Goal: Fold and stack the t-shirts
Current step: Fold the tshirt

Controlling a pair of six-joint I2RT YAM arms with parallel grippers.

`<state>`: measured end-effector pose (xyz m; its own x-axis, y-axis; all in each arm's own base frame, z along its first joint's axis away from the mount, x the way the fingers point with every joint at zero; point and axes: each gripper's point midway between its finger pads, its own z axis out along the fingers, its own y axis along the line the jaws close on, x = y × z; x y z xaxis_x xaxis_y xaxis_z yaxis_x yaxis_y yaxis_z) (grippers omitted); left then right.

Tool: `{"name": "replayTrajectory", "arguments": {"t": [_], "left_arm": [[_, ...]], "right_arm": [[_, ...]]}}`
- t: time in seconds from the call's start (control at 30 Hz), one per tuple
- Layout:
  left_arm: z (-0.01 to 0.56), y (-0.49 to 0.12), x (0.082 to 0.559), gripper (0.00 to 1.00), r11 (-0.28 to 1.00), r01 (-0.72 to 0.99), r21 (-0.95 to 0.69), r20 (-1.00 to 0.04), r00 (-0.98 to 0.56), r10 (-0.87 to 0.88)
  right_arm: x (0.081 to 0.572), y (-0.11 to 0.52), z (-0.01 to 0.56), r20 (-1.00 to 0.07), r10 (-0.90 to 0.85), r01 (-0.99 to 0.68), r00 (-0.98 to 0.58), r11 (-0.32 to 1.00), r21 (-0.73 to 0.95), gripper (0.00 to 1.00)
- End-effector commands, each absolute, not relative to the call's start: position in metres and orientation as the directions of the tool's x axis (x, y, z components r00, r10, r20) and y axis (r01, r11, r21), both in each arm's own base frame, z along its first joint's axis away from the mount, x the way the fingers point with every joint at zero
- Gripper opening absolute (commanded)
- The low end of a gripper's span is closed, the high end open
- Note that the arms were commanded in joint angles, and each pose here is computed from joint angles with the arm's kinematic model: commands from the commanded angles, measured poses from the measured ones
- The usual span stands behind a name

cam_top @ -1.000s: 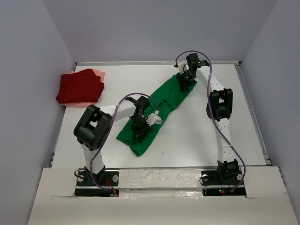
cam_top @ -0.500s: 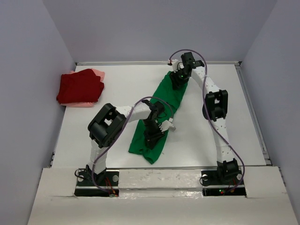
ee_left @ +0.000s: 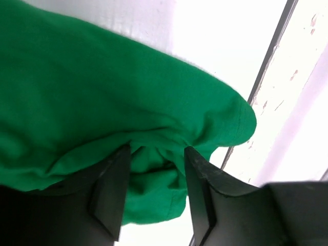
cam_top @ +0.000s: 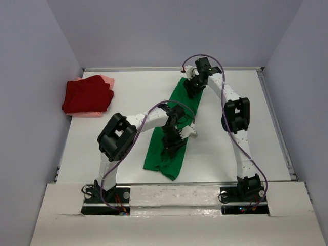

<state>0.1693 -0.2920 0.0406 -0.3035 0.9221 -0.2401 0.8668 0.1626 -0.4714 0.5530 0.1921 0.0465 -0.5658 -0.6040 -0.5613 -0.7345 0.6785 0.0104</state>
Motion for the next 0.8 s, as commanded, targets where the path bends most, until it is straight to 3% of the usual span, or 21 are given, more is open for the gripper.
{"name": "replayTrajectory", "arguments": {"t": [0.0, 0.13, 0.3, 0.43, 0.5, 0.53, 0.57, 0.63, 0.77], "left_arm": [[0.101, -0.295, 0.184, 0.59, 0.129, 0.927, -0.351, -0.339, -0.255, 0.906], [0.137, -0.286, 0.209, 0.73, 0.168, 0.966, -0.197, -0.365, -0.231, 0.902], [0.163, -0.261, 0.237, 0.81, 0.283, 0.958, -0.047, -0.391, -0.278, 0.877], [0.169, -0.22, 0.266, 0.89, 0.429, 0.901, 0.061, -0.445, -0.36, 0.82], [0.181, -0.188, 0.306, 0.92, 0.575, 0.81, 0.114, -0.532, -0.438, 0.724], [0.177, -0.172, 0.314, 0.93, 0.625, 0.773, 0.11, -0.541, -0.48, 0.69], [0.182, -0.142, 0.339, 0.95, 0.719, 0.685, 0.115, -0.587, -0.537, 0.606], [0.185, -0.098, 0.358, 0.96, 0.818, 0.564, 0.117, -0.625, -0.598, 0.501], [0.192, -0.048, 0.367, 0.99, 0.89, 0.434, 0.142, -0.672, -0.617, 0.409]], "right_arm": [[0.566, 0.187, 0.147, -0.677, -0.591, -0.711, -0.438, 0.689, -0.142, 0.61], [0.557, 0.177, 0.183, -0.69, -0.592, -0.684, -0.416, 0.704, -0.191, 0.63], [0.538, 0.162, 0.211, -0.686, -0.586, -0.643, -0.431, 0.733, -0.222, 0.63], [0.507, 0.167, 0.219, -0.702, -0.541, -0.659, -0.462, 0.739, -0.136, 0.62], [0.487, 0.18, 0.216, -0.701, -0.534, -0.702, -0.472, 0.709, -0.067, 0.59], [0.481, 0.186, 0.212, -0.694, -0.538, -0.715, -0.478, 0.697, -0.047, 0.54], [0.473, 0.192, 0.203, -0.671, -0.549, -0.731, -0.498, 0.682, -0.015, 0.34], [0.464, 0.204, 0.188, -0.63, -0.575, -0.754, -0.522, 0.656, 0.027, 0.04], [0.459, 0.219, 0.167, -0.585, -0.603, -0.775, -0.543, 0.628, 0.073, 0.0]]}}
